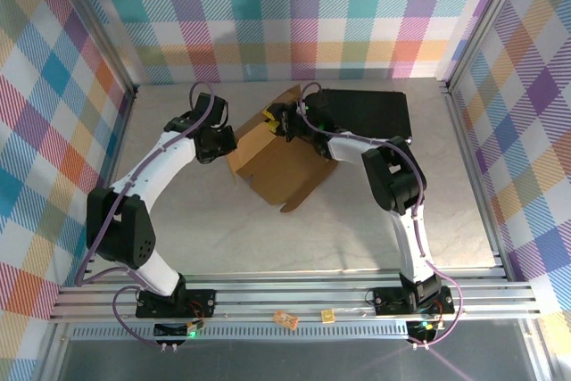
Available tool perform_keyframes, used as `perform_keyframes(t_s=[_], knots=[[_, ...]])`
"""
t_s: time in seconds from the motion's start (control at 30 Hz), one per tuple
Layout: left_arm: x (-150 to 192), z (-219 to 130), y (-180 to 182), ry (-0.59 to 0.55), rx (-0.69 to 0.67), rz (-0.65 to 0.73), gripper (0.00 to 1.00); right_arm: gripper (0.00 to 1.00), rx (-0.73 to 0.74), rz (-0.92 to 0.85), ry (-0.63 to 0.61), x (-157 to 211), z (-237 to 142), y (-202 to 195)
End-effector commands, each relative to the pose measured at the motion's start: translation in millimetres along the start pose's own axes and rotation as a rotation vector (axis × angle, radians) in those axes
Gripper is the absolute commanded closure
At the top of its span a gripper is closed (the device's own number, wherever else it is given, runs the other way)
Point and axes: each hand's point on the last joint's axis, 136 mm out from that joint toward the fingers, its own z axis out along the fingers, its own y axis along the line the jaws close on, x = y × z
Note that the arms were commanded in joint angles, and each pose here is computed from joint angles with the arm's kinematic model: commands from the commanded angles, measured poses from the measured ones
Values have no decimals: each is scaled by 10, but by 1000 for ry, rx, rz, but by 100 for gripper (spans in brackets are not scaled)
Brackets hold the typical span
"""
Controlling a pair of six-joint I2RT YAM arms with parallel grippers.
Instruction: Fold the paper box
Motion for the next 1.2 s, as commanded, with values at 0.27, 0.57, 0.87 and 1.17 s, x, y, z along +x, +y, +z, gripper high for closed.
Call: perform_keyframes(t_s=[0.27, 0.57, 0.87, 1.17], knots=[[-97, -65, -13, -20, -52, 105, 100, 77, 43, -61, -43, -138, -250, 223], [-77, -81, -35, -7, -41, 160, 100, 79, 38, -92, -31, -234, -143, 293], [-62, -88, -21, -2, -46, 185, 100, 73, 54, -85, 6, -157, -48, 372], [-98, -92, -38, -7, -46, 205, 100, 62, 105, -50, 32, 59, -19, 187]])
